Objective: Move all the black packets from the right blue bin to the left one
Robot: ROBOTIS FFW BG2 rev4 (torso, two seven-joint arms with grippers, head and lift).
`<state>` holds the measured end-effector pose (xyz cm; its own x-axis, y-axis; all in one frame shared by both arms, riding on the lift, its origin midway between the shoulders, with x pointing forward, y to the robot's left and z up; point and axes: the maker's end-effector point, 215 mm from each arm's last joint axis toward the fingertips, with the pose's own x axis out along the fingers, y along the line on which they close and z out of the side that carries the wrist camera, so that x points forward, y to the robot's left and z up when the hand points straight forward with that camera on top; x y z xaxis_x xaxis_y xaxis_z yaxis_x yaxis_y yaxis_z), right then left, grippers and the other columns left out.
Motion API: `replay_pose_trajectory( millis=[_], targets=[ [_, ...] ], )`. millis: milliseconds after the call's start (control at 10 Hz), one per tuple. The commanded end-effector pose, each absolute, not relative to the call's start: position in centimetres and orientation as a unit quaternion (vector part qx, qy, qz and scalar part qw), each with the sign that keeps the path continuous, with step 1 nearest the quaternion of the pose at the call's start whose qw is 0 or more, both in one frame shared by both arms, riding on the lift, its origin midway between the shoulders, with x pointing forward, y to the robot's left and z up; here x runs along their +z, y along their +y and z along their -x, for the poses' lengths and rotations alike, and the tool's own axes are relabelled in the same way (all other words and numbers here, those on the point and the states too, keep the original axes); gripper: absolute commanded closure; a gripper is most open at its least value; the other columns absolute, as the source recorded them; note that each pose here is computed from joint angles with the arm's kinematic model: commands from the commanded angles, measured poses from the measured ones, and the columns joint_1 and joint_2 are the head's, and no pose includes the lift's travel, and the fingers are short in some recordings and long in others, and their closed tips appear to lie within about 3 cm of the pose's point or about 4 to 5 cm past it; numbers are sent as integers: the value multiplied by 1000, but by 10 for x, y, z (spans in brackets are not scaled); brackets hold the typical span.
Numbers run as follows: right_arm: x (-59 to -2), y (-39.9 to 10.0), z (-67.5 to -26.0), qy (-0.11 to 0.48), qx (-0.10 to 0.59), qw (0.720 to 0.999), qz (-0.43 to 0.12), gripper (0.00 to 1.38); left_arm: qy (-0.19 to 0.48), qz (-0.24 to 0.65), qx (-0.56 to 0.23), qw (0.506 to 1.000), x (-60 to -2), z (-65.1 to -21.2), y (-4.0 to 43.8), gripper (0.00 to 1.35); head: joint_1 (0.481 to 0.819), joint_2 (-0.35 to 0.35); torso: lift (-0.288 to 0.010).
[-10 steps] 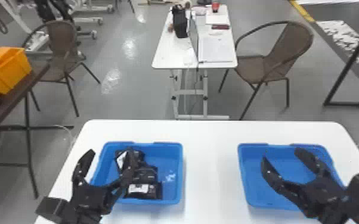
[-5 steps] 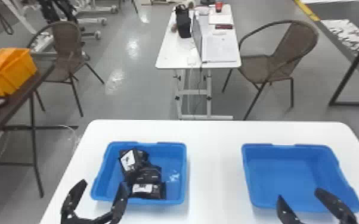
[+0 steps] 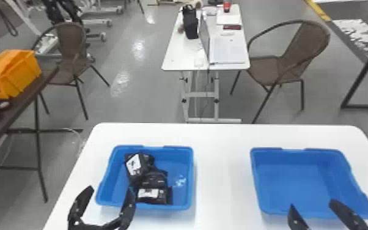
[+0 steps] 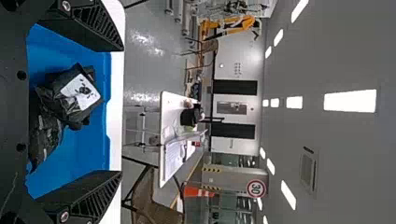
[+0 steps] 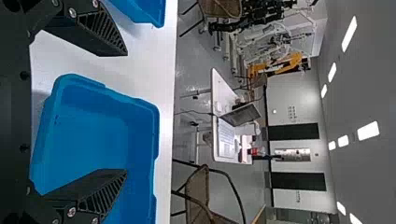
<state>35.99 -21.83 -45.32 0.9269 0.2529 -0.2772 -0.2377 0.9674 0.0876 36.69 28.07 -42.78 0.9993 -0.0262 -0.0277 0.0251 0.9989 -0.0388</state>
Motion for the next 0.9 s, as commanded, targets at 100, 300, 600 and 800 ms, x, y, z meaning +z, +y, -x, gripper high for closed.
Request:
replay_pose_trajectory(
  millis=[100, 300, 600, 800],
  targets=[
    [-455, -218, -360, 151, 126, 980, -24, 140, 18, 28, -13, 999, -431, -367, 273, 88, 695, 96, 0],
    [-459, -219, -357, 155, 106, 982, -34, 140, 22, 23, -11, 999, -430, -368, 274, 88, 695, 89, 0],
    [-459, -222, -357, 154, 103, 982, -32, 140, 23, 15, -11, 1000, -428, -368, 276, 87, 695, 85, 0],
    [-458, -221, -358, 153, 104, 982, -32, 140, 22, 15, -11, 1000, -428, -369, 276, 87, 695, 87, 0]
  ],
)
